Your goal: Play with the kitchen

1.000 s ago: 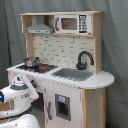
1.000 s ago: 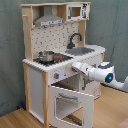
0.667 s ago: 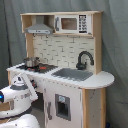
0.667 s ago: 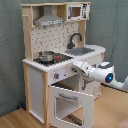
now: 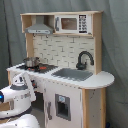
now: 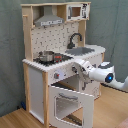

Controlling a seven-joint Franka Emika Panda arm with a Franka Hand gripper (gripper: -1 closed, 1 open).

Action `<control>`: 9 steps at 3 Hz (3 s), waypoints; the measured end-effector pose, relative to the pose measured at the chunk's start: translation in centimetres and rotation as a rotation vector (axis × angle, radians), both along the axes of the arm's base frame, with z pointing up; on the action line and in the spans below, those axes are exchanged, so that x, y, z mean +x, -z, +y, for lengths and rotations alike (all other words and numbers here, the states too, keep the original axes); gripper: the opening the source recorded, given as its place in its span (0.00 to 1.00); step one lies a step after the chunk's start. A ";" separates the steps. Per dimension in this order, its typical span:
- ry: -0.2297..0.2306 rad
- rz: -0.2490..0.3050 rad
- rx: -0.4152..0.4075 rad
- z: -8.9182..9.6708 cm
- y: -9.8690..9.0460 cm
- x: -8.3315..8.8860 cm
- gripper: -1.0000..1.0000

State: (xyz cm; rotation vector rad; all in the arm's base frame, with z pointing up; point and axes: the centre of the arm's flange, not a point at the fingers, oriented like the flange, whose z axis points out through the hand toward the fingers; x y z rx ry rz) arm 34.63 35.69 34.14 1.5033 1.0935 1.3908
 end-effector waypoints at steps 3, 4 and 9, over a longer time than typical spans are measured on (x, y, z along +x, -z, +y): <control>-0.032 -0.017 -0.017 2.4 -0.4 -2.6 1.00; -0.022 -0.035 -0.017 3.7 -0.7 -4.7 1.00; 0.105 -0.113 -0.020 2.9 -5.0 -11.7 1.00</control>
